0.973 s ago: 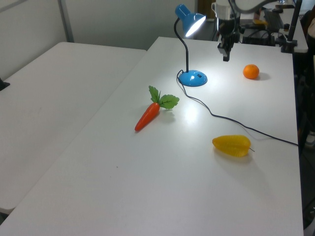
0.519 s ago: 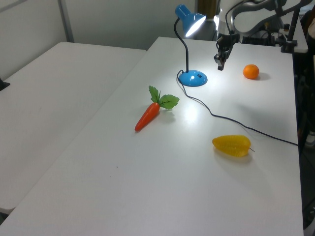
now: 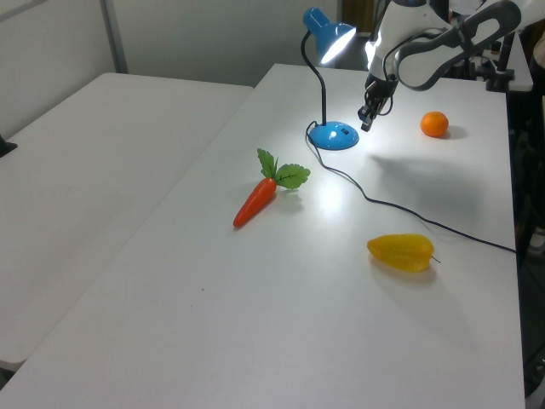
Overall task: Turn off lamp
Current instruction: 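Move the gripper toward the blue lamp base and lower it, then press the switch on the blue lamp base with the gripper fingers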
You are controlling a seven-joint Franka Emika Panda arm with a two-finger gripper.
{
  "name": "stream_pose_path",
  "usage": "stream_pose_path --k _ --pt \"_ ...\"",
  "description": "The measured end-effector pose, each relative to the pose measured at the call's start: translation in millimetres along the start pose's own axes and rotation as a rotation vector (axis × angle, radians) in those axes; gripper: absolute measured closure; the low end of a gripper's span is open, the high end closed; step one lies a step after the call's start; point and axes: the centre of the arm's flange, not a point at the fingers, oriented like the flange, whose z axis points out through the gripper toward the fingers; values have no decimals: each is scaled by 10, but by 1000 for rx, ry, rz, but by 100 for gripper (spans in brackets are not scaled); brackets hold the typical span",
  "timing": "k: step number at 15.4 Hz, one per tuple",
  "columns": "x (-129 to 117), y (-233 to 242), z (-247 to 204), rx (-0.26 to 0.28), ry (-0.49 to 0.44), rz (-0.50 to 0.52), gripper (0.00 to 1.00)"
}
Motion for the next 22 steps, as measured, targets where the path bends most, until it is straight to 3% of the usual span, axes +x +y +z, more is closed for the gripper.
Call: stream_pose_path --k 11,22 --pt "116 258 301 -8 164 34 99" --pt "159 217 419 -4 184 26 99"
